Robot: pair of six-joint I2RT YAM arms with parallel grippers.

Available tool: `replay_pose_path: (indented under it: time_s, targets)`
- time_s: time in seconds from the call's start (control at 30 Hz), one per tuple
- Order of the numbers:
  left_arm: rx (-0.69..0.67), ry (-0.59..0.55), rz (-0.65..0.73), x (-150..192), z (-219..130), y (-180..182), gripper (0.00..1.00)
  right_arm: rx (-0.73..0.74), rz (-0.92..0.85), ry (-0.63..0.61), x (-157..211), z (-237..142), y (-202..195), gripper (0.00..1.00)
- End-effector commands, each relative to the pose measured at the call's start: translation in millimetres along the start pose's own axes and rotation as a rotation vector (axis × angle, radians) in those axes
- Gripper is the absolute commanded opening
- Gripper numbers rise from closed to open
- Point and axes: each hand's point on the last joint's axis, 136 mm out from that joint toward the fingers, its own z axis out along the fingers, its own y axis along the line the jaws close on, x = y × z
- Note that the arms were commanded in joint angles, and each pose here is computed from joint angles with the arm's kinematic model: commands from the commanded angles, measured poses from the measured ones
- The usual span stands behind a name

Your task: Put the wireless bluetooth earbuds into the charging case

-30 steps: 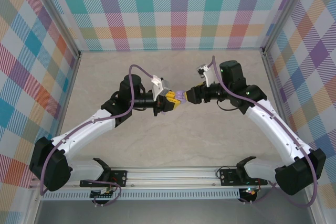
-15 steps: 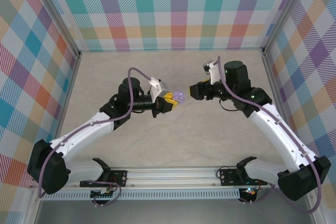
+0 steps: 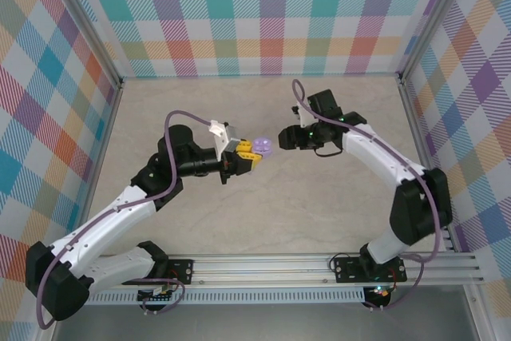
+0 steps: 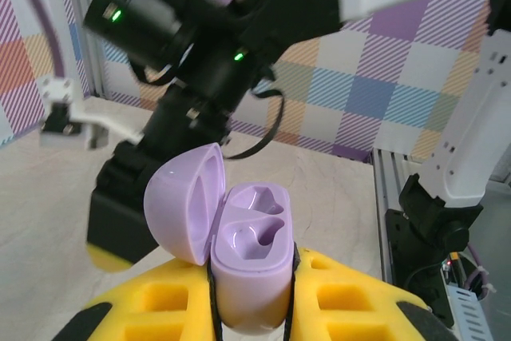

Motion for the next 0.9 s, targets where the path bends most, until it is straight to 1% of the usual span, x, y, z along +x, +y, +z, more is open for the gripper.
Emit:
replay_pose_path:
  time_s: [0.0,0.13,0.33,0.47,0.57,0.63,0.7,0.87]
  targets:
    - [0.000,0.004,-0.036,2.9,-4.0,-6.7,0.10,-0.072,0.022,0.084,2.9,20.4,15.2,0.59]
    - [-0.013,-0.006,-0.048,0.9,-8.5,-7.7,0.10,-0.041,0.032,0.156,10.0,53.4,16.9,0.58]
    - [-0.023,-0.005,-0.056,1.5,-12.9,-9.3,0.11,0.026,0.100,0.227,18.9,87.8,17.9,0.57]
    - [-0.026,-0.007,-0.055,0.9,-14.9,-10.4,0.11,0.086,0.139,0.259,22.5,102.8,19.6,0.55]
    - [-0.024,-0.007,-0.057,1.4,-15.1,-11.0,0.11,0.142,0.167,0.297,28.4,115.1,22.5,0.47]
    - [-0.017,-0.010,-0.056,0.8,-14.9,-11.8,0.11,0.181,0.195,0.320,32.1,122.9,21.4,0.44]
    - [-0.017,-0.011,-0.057,1.4,-14.8,-12.0,0.11,0.230,0.221,0.326,33.8,128.0,18.7,0.42]
    - [-0.017,-0.008,-0.059,3.6,-15.3,-12.2,0.11,0.260,0.249,0.338,35.6,138.7,20.9,0.42]
